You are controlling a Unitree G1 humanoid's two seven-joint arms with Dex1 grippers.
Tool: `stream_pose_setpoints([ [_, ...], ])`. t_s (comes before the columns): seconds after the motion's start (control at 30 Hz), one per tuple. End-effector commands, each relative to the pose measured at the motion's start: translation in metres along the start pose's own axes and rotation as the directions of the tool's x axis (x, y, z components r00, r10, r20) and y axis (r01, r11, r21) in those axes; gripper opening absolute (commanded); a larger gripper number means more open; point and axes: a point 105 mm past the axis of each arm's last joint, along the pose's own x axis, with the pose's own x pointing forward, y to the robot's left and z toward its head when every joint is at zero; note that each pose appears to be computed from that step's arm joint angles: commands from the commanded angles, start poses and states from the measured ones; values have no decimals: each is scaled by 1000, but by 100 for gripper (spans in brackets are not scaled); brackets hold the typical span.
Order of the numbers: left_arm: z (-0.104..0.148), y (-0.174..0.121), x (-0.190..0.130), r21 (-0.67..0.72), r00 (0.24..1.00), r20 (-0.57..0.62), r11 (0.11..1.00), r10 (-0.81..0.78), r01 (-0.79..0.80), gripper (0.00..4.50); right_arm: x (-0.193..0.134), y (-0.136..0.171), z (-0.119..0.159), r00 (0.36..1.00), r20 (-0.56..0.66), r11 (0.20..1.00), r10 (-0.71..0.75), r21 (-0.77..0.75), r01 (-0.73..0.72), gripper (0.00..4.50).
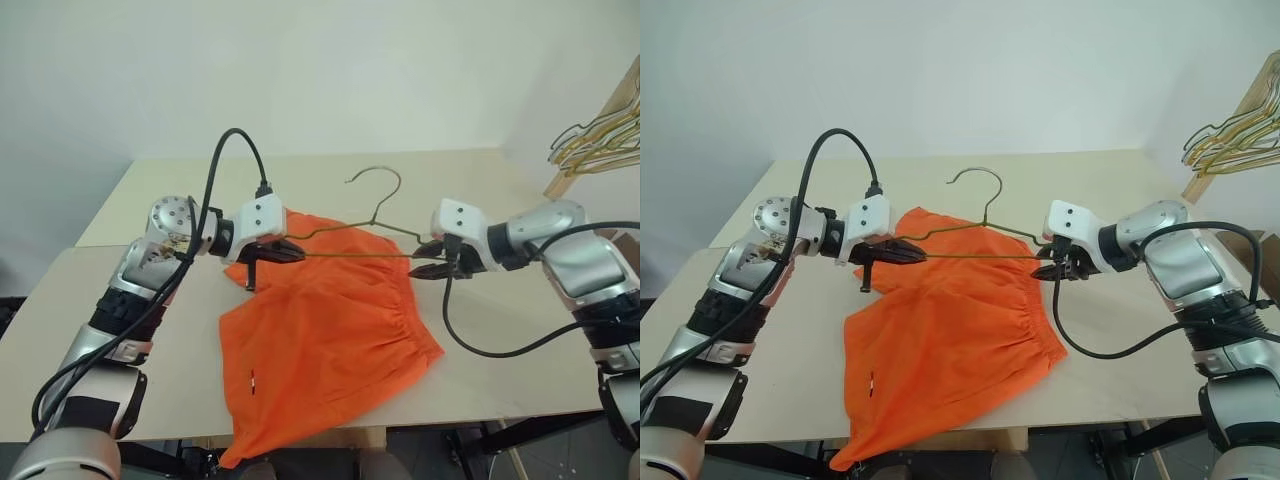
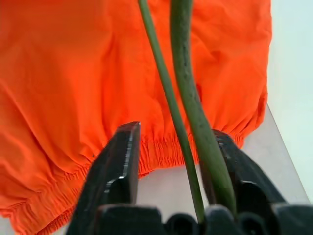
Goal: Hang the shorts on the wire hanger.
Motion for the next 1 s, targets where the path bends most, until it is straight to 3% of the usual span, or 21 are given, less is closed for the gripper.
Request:
stream_pose_setpoints([
  [0.03,9,2,-5,54,1000,12,999,2,-3,0,-16,-6,18,999,31,997,-38,-69,41,73],
  [0.1,7,0,-2,76,1000,-8,997,-11,11,0,-16,-1,20,999,36,997,-24,-78,27,3],
  [0.3,6,-5,1,111,999,-6,993,-46,47,0,-16,16,20,999,49,996,19,-87,-14,3],
  [0.43,7,-10,-2,113,995,29,989,-97,93,98,-19,33,15,997,58,996,45,-73,-41,0],
  [0.57,-4,5,-7,99,1000,18,995,-20,18,213,-28,49,0,997,62,999,41,22,-42,0],
  [0.8,-10,14,-28,10,995,94,999,44,-46,429,-52,91,-52,1000,4,936,-22,351,19,0],
  [0.9,-7,12,-32,-20,988,140,998,56,-54,448,-61,107,-74,998,-32,867,-60,493,68,0],
  [1.0,5,-5,-32,-4,971,238,1000,-4,5,448,-74,132,-100,996,-47,684,-79,724,88,0],
])
